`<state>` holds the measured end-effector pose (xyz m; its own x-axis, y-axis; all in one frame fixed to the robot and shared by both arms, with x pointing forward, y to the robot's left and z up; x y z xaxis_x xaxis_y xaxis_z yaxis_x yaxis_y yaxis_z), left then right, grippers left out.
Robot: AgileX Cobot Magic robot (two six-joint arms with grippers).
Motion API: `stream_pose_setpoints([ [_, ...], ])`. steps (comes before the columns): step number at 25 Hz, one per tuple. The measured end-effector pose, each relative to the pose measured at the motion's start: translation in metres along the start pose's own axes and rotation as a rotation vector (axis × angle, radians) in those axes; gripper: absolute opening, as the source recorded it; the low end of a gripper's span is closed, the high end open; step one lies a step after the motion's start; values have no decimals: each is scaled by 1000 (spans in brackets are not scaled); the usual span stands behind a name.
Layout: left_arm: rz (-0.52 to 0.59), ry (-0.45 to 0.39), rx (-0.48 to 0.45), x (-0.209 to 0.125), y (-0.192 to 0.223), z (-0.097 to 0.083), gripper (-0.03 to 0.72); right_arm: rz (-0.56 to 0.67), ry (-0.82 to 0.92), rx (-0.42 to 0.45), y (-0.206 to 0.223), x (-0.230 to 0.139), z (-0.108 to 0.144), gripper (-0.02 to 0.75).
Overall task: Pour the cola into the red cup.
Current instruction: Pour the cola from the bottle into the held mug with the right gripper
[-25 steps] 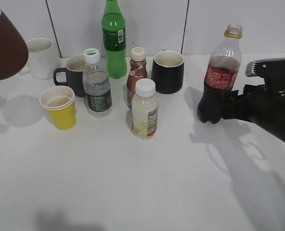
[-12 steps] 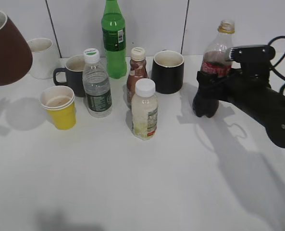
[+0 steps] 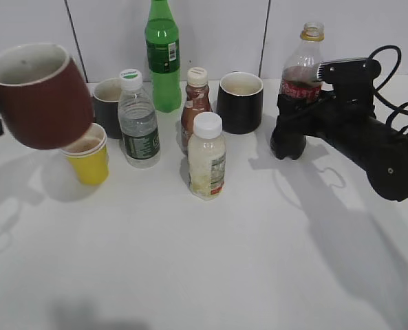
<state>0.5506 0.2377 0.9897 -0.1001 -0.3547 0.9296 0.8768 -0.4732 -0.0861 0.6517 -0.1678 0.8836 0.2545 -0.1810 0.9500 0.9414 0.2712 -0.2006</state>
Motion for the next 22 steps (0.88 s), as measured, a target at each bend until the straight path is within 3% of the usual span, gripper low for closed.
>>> stream_pose_setpoints([
  [6,95,13,-101,0,11,-38,51,91,-227,72,-16,18,21,490],
  [12,165,56,-190,23,33,-73,51,70,-563,137,-43,62,54,490],
  [17,196,81,-217,43,49,-86,51,36,-842,211,-50,73,87,490],
  [22,212,91,-241,47,63,-95,51,-21,-1081,216,-50,80,103,490],
])
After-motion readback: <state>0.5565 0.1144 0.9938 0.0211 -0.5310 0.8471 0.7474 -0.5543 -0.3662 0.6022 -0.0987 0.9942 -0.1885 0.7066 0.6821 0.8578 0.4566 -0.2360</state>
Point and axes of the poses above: a point on each arm's last joint axis where the gripper is mounted, y pointing out along that axis toward the gripper, z along the wrist's bending axis when the last joint is at zero, x = y × z, the point moved 7 cm from there along y, pointing out along that axis toward the gripper, and after that the axes turned 13 degrees about y, right-handed, at the moved point
